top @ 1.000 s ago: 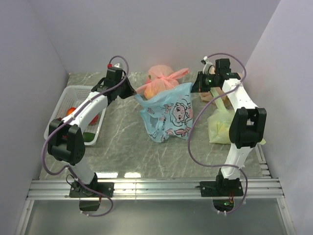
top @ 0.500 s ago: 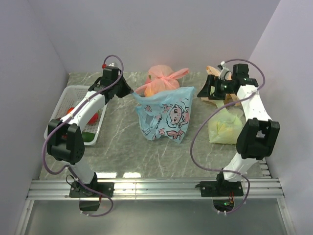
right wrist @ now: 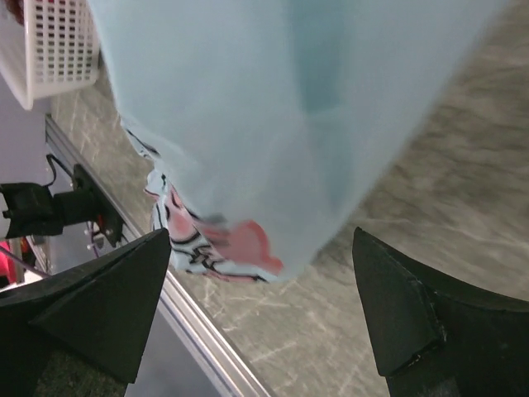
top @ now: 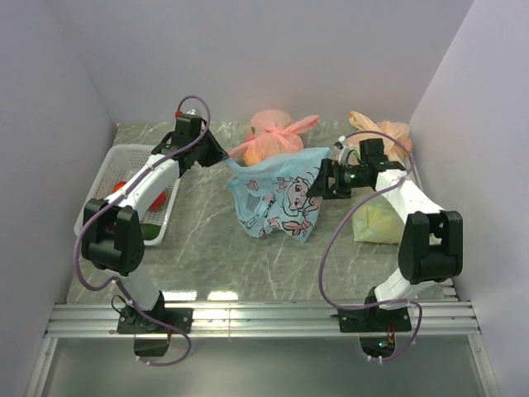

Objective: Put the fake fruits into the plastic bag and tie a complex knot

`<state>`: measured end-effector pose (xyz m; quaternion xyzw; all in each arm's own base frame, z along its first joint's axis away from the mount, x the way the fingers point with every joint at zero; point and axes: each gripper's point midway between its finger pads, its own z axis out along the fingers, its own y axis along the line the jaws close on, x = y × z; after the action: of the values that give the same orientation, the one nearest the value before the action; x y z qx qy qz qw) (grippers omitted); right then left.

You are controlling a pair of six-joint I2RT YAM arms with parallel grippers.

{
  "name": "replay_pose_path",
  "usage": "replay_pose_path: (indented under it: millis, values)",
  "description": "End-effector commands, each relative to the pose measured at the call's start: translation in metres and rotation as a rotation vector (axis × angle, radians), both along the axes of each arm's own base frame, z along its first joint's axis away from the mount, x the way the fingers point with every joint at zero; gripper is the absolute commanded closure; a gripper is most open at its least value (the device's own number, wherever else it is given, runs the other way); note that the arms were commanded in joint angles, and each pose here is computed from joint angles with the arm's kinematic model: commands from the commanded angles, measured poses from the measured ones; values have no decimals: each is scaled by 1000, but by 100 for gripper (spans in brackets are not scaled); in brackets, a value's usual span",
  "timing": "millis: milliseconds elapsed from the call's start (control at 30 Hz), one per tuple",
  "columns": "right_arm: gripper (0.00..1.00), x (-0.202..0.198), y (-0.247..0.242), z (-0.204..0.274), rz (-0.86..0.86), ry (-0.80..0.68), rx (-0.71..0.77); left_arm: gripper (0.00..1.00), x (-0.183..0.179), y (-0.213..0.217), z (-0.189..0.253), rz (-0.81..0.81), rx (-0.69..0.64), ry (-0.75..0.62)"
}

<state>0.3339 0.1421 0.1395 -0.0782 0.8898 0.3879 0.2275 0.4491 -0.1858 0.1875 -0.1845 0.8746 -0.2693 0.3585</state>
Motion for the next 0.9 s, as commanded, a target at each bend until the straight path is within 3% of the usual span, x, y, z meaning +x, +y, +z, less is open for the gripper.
replay_pose_path:
  millis: [0,67,100,167,200,233,333,433,600,700,800,867]
  values:
    - [4,29,13,7,-22,-92,16,78,3,-11,7,-58,-33,-43]
    - [13,36,17,1,-18,-77,34,74,6,-14,11,-105,-31,-81]
    - [34,39,20,5,-7,-84,55,71,7,-12,13,-127,-27,-93]
    - [66,40,21,4,11,-76,67,54,9,3,23,-171,15,-119]
    - [95,41,22,9,20,-80,84,46,5,12,33,-179,30,-134]
    - [100,40,20,10,18,-69,83,34,4,22,38,-181,46,-146]
    - [100,37,20,17,12,-71,88,25,-17,49,42,-286,162,-179]
    - [100,34,21,23,4,-66,105,24,-51,48,35,-453,234,-191]
    - [100,34,23,23,-6,-37,124,25,-85,30,15,-632,198,-226]
    - [100,36,23,22,-15,-8,128,26,-87,26,7,-635,175,-210]
    - [100,37,22,19,-22,26,141,25,-86,34,13,-565,187,-262]
    - [100,35,22,20,-10,28,150,23,-90,24,23,-625,178,-360]
